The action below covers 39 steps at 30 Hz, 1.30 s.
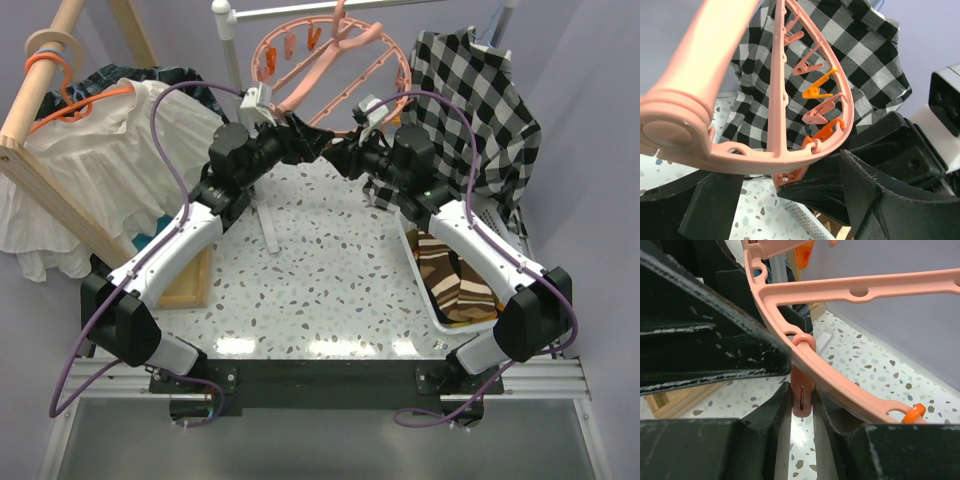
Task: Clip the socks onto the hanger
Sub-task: Open the clamp at the hanger.
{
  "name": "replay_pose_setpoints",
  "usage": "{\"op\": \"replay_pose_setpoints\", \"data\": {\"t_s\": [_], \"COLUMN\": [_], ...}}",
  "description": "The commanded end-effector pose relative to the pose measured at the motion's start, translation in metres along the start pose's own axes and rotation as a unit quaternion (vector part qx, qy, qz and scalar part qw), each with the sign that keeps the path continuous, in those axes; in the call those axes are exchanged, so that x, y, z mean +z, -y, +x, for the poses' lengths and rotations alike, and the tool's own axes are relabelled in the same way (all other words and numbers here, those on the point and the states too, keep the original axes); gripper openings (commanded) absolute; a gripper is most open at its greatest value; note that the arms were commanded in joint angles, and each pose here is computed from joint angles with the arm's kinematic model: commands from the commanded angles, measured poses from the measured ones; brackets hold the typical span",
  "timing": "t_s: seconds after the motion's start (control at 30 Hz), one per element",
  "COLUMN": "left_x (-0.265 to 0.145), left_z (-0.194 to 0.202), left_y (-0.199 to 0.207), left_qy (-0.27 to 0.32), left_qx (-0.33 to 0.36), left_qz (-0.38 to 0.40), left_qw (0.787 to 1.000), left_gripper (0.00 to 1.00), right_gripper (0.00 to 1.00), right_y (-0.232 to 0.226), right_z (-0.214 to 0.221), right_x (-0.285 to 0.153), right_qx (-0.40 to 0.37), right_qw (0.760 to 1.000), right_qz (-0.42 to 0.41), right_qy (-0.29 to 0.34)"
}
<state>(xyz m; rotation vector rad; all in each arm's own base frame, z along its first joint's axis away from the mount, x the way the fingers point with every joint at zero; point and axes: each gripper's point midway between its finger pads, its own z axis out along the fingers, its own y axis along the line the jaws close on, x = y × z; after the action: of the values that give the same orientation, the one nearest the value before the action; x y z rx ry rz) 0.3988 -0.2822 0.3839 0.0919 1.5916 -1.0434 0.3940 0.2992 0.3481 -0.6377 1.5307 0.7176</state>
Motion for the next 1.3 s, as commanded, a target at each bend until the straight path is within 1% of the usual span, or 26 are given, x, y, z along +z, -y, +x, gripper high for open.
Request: {"op": "replay_pose_setpoints", "data": {"t_s": [0.0, 0.17, 0.47, 0.6, 0.83, 0.87, 0.97, 1.03, 1.1, 1.27], "left_x": [0.008, 0.015, 0.011, 0.007, 0.002, 0.0, 0.0, 0.002, 0.005, 0.012], "left_z": [-0.018, -0.012, -0.003, 0.003, 0.006, 0.001, 0.003, 0.001, -0.002, -0.005], "left_y": [0.004, -0.003, 0.001, -0.005, 0.001, 0.005, -0.002, -0.001, 0.003, 0.003], "left_qy": [0.023, 0.007, -0.002, -0.006, -0.001, 0.01, 0.012, 0.013, 0.015, 0.018], "left_qx": [0.019, 0.023, 0.056, 0.058, 0.057, 0.057, 0.056, 0.057, 0.053, 0.048], "left_qz": [-0.014, -0.03, -0.025, -0.031, -0.012, -0.005, -0.018, -0.018, -0.011, -0.011], "left_qw": [0.999, 0.999, 0.998, 0.998, 0.998, 0.998, 0.998, 0.998, 0.998, 0.999], "left_gripper": [0.76, 0.69, 0.69, 0.69, 0.68, 0.68, 0.64, 0.61, 0.57, 0.55], "right_gripper": [0.17, 0.17, 0.17, 0.17, 0.16, 0.16, 0.16, 0.16, 0.16, 0.16], "right_y": [-0.002, -0.002, -0.003, -0.003, -0.004, -0.004, -0.005, -0.005, -0.007, -0.008], "right_z": [-0.024, -0.023, -0.025, -0.025, -0.026, -0.028, -0.028, -0.027, -0.027, -0.026], "right_x": [0.004, 0.005, 0.005, 0.005, 0.006, 0.006, 0.004, 0.005, 0.004, 0.004], "right_qx": [-0.029, -0.034, -0.037, -0.036, -0.034, -0.034, -0.035, -0.036, -0.037, -0.037], "right_qw": [0.999, 0.999, 0.999, 0.999, 0.999, 0.999, 0.999, 0.999, 0.999, 0.999], "right_qz": [0.0, 0.001, 0.001, 0.002, 0.0, -0.001, -0.001, -0.002, -0.005, -0.009], "right_qy": [0.036, 0.034, 0.035, 0.035, 0.036, 0.037, 0.036, 0.035, 0.034, 0.031]}}
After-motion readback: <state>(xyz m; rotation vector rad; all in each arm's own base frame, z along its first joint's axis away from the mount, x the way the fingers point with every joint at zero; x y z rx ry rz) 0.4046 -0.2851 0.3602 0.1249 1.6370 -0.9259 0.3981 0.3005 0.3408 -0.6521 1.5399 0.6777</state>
